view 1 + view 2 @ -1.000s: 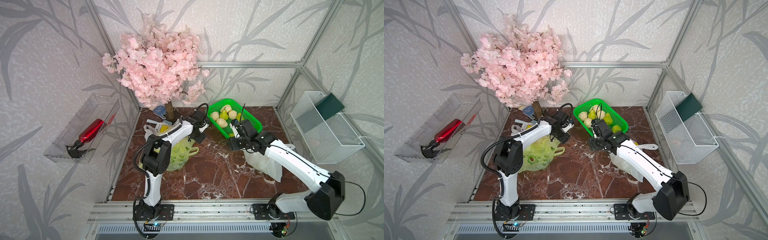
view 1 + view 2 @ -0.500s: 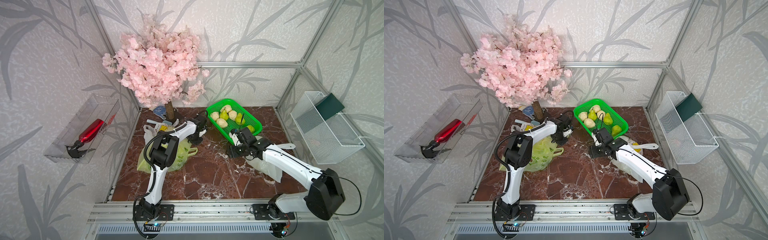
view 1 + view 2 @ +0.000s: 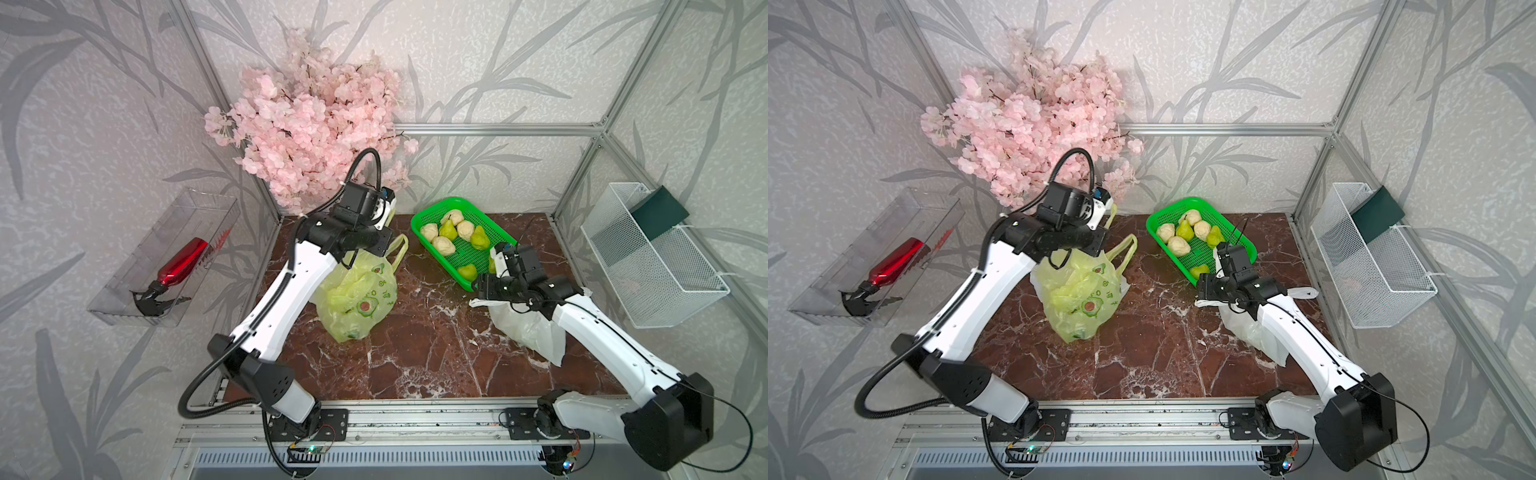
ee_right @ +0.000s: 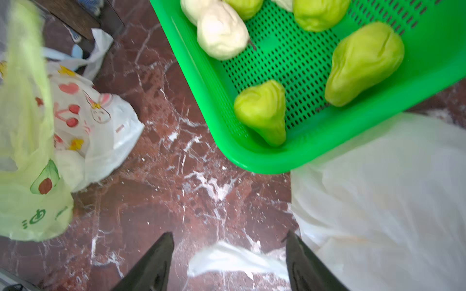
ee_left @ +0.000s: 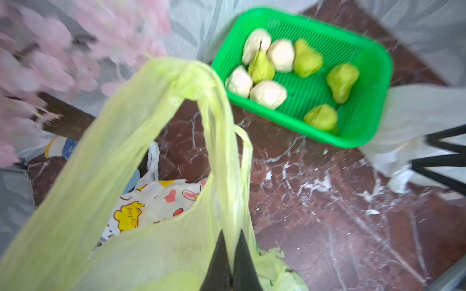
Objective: Place the pears into plastic bags & tie knots
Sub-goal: Pick up the plastic bag, then pick up the pear from the basket.
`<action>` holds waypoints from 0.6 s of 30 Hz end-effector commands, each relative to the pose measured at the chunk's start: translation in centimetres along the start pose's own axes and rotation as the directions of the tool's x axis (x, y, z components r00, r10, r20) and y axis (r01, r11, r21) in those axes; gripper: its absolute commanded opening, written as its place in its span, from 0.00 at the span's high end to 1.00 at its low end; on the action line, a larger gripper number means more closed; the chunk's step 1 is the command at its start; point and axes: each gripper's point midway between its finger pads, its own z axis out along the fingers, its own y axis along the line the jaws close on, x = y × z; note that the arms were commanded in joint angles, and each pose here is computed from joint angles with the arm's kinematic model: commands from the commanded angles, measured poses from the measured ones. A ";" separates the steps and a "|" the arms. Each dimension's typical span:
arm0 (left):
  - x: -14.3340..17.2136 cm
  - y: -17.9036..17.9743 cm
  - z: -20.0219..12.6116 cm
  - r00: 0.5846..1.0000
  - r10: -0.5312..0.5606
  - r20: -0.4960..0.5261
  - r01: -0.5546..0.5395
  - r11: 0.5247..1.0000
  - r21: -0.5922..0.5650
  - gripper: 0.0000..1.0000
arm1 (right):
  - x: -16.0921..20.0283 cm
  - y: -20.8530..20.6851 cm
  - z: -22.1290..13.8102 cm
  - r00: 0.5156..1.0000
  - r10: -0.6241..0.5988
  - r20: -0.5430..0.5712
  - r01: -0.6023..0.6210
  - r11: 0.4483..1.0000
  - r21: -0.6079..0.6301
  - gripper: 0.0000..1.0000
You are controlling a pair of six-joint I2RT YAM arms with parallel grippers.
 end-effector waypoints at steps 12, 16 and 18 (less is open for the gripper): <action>-2.7 -7.2 -5.2 0.937 -0.176 0.301 -0.027 0.824 0.566 1.00 | -9.4 2.1 16.2 0.999 -0.054 -0.010 0.054 0.995 0.082 0.20; -1.9 -5.8 -4.0 0.941 -0.231 0.248 0.040 0.803 0.594 1.00 | -9.6 1.7 19.5 0.994 -0.091 -0.064 0.099 0.987 0.127 0.18; -1.6 -6.0 -3.8 0.938 -0.233 0.257 0.028 0.789 0.613 1.00 | -9.6 1.5 20.9 0.990 -0.110 -0.082 0.121 0.983 0.139 0.18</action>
